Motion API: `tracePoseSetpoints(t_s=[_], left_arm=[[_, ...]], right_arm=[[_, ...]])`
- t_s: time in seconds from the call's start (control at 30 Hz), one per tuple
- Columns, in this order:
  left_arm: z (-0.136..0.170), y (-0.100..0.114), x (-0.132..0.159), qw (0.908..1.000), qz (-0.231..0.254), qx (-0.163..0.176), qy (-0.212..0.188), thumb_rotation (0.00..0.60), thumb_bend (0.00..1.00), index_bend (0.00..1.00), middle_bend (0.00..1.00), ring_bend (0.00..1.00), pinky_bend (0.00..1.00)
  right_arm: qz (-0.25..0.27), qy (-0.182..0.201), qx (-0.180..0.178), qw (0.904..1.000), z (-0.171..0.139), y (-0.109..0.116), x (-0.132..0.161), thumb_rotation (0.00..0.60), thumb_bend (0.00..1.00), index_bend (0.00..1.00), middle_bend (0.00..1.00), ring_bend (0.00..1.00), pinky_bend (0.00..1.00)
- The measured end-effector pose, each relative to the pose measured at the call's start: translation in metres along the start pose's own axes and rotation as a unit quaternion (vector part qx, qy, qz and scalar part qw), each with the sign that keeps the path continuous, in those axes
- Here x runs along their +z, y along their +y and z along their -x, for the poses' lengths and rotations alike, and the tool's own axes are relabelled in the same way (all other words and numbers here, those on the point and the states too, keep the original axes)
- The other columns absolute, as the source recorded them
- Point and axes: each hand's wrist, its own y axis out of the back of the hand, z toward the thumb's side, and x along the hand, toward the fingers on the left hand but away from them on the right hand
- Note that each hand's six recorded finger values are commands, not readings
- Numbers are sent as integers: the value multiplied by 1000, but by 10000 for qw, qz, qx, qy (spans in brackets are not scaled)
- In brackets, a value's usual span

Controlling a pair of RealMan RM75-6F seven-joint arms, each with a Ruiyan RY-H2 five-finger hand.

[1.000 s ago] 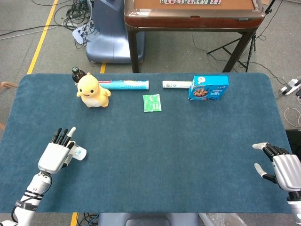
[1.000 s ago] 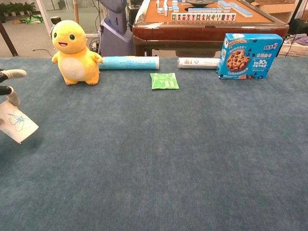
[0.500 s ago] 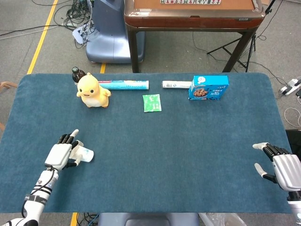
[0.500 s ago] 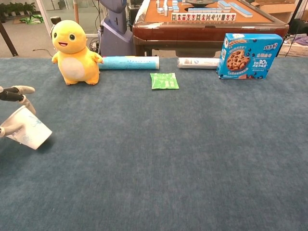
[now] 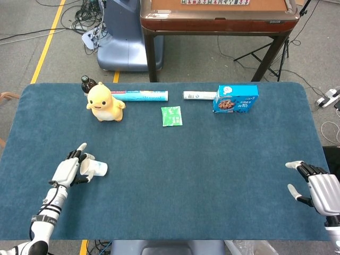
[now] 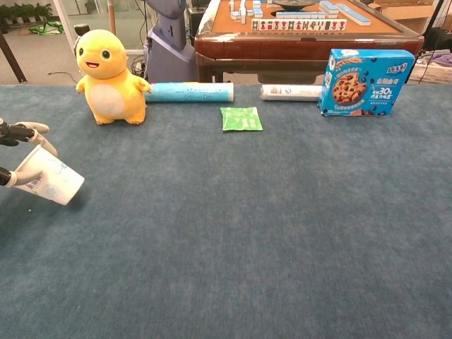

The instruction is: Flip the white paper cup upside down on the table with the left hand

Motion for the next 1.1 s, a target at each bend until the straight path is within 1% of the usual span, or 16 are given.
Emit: tracePoseSetpoints(t_s=[0.1, 0.2, 0.57, 0.67, 0.77, 0.93, 1.1], left_arm=[[0, 1, 2, 9995, 315, -35, -18, 600, 358, 308, 0, 0, 0], [1, 2, 0, 9987, 501, -103, -8, 600, 358, 295, 0, 0, 0], [6, 5, -14, 9983, 480, -340, 43, 600, 354, 179, 0, 0, 0], [8, 7, -14, 9986, 401, -336, 8, 600, 354, 155, 0, 0, 0], [11, 11, -13, 9992, 256, -290, -51, 600, 354, 155, 0, 0, 0], [16, 17, -9, 9993, -254, -189, -194, 600, 354, 170, 0, 0, 0], [25, 20, 1, 9957, -828, -189, -359, 600, 353, 177, 0, 0, 0]], right_arm=[[-5, 1, 6, 10000, 0, -1, 0, 600, 302, 322, 326, 367, 458], [-4, 0, 7, 10000, 0, -1, 0, 600, 302, 321, 326, 367, 458], [-3, 6, 2, 10000, 0, 0, 1, 600, 302, 321, 326, 367, 458], [-4, 7, 1, 10000, 0, 0, 1, 600, 302, 321, 326, 367, 458], [-1, 5, 3, 10000, 0, 0, 1, 600, 302, 321, 326, 367, 458], [-3, 7, 11, 10000, 0, -1, 1, 600, 302, 321, 326, 367, 458], [-9, 5, 21, 10000, 0, -2, 1, 600, 302, 321, 326, 367, 458]])
